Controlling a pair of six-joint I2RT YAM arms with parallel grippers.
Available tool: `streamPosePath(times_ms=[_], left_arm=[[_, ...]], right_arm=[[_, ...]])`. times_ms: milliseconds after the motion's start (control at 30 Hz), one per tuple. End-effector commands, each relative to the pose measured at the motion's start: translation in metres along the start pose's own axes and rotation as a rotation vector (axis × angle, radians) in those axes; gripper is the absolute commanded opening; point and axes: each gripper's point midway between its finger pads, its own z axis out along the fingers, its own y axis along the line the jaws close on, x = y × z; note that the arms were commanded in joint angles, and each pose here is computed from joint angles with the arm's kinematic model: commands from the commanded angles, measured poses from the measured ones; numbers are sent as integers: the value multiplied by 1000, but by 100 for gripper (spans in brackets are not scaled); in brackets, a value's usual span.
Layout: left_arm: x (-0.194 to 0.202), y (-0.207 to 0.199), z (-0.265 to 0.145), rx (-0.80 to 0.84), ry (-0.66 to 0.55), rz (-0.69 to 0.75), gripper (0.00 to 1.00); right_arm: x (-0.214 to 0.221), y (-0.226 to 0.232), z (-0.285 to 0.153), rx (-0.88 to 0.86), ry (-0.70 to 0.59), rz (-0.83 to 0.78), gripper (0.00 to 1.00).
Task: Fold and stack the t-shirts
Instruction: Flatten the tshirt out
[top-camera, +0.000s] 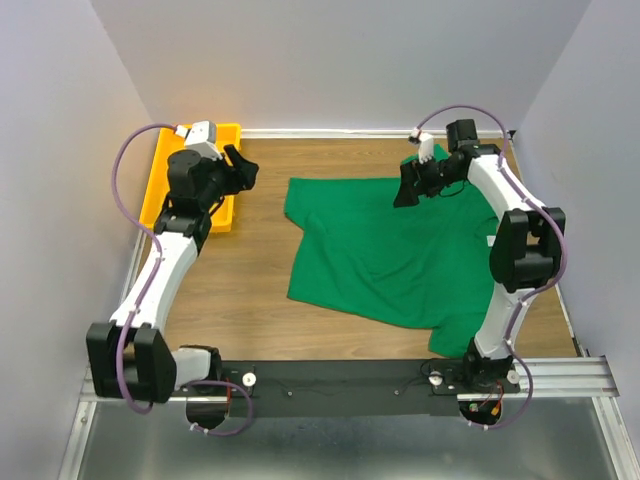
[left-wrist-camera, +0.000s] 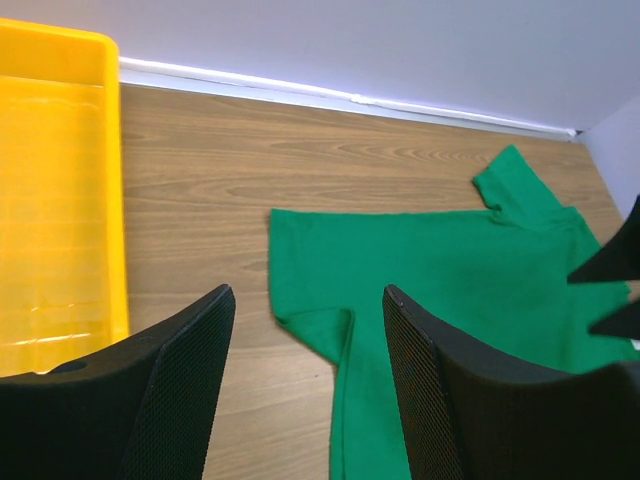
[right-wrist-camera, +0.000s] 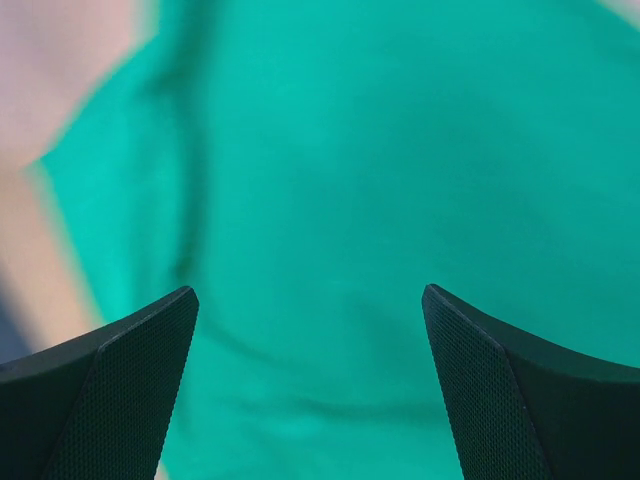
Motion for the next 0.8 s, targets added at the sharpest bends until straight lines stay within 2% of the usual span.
streamPosePath(times_ms=[0,33,100,133,167,200,233,267,300,367,500,533,567,667,767], left_arm=[[26,-9,28,97,97,-83,66],[48,-10,43,107,163,-107,64],[56,-23,61,151,207,-99,64],[87,-29,79,165,297,-100,64],[86,-36,90,166,336,-77,64],[116,-31,106,143,427,-78,63],[110,-42,106,153,431,-59,63],[133,-45,118,126,504,-40,64],[142,-45,124,106,524,-29,64],[154,-36,143,49,535,-16,64],[152,-10,185,-72,513,-10,64],[168,1,197,-109,534,-14,64],[152,-3,209,-109,507,-18,64],[159,10,233,-182,535,-13,64],[176,31,241,-257,582,-4,60]], right_arm=[[-24,-80,-10,367,-70,82,100],[-29,-106,-20,498,-87,94,100],[-31,-141,-32,629,-129,175,99],[-38,-154,-37,671,-166,202,97],[-40,-163,-39,690,-186,253,95],[-42,-179,-45,721,-202,279,93],[-44,-186,-47,737,-212,296,92],[-47,-190,-47,749,-222,309,88],[-34,-211,-55,787,-217,348,88],[-36,-231,-69,824,-255,386,87],[-17,-255,-66,821,-234,416,87],[-14,-253,-60,770,-234,421,87],[-9,-252,-58,741,-219,404,87],[-3,-242,-56,645,-223,411,87],[4,-238,-60,584,-237,432,87]])
